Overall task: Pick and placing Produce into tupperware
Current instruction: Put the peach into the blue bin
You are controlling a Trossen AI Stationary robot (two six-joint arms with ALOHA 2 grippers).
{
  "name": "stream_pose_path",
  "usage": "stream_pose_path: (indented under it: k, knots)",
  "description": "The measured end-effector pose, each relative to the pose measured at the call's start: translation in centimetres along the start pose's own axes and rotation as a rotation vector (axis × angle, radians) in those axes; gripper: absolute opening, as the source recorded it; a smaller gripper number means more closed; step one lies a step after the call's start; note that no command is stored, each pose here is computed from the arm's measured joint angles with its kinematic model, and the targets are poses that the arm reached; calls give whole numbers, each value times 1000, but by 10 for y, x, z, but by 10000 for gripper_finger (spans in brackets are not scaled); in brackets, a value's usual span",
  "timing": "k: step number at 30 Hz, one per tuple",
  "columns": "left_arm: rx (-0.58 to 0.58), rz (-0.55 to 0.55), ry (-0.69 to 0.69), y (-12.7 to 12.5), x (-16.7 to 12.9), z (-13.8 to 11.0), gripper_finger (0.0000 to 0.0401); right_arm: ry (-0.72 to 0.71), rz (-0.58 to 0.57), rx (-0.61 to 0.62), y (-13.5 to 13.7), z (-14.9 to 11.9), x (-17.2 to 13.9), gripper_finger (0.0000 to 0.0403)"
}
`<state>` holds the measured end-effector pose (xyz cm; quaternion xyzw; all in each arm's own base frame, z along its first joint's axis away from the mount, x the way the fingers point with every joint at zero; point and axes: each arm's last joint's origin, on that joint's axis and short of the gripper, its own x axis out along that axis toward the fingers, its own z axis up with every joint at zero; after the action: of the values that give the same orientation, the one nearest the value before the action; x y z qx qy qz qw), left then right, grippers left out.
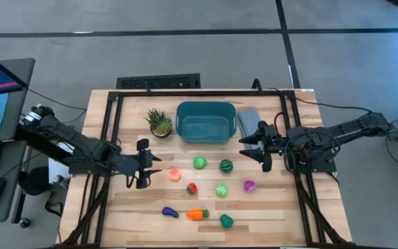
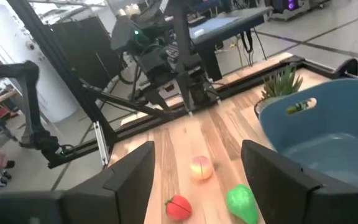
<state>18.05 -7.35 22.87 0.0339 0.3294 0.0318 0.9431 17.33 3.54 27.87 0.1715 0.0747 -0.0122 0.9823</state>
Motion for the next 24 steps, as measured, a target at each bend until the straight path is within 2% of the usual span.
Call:
stream_pose_path:
  k: [10, 18, 24]
  knots:
    - [71, 8, 67, -10, 25, -5, 188, 3, -2, 16, 0, 0, 0, 265]
    - [38, 25, 115, -2, 39, 4, 199, 25, -12, 11, -1, -2, 0, 265]
    - [153, 8, 171, 2, 55, 16, 228, 47, -21, 6, -2, -5, 0, 265]
